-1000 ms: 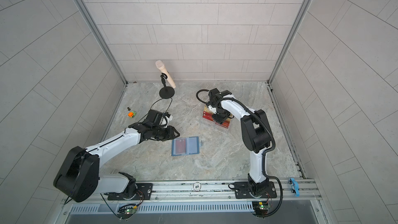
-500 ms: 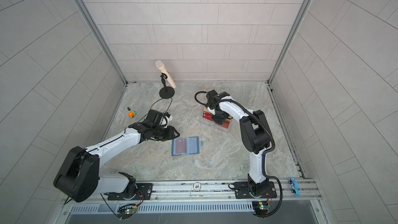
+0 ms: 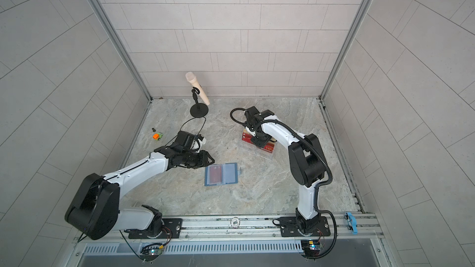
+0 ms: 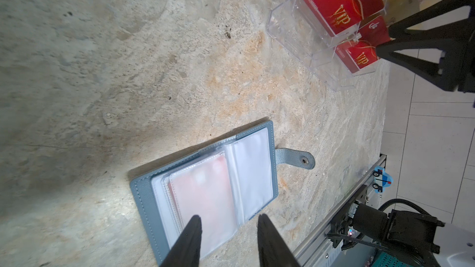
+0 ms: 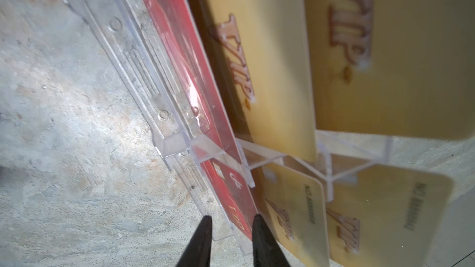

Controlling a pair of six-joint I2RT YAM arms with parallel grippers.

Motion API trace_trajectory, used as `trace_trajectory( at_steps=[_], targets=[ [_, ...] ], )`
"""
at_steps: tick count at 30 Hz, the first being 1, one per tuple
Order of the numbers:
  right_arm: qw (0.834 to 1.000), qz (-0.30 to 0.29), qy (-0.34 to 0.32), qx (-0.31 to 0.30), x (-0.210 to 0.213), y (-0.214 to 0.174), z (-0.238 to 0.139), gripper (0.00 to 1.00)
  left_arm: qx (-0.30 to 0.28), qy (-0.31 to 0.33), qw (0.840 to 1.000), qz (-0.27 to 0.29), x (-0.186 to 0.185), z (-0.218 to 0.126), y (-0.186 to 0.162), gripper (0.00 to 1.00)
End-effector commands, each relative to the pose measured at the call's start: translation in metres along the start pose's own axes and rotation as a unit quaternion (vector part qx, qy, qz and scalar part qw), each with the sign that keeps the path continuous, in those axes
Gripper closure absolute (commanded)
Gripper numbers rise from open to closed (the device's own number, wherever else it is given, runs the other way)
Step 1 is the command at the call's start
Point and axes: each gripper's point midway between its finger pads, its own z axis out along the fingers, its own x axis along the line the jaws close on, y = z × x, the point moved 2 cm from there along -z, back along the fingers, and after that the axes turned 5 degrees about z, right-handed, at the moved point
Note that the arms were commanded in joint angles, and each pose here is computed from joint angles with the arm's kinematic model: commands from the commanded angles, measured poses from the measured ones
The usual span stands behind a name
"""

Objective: Put the credit cards into the card holder

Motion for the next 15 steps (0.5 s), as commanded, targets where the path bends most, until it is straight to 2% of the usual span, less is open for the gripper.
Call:
trace_trajectory(
  at_steps=[1,15],
  targets=[
    [1.0,-0.004,-0.004,0.008,0.0,-0.005,-0.003,0.73,0.003,0.0,1.0,0.008,-0.001,-0.002,0.002,0.59],
    [0.999,-0.006,-0.04,-0.013,-0.011,-0.002,-0.013,0.68,0.01,-0.005,1.0,0.007,-0.001,0.002,0.003,0.59]
  ],
)
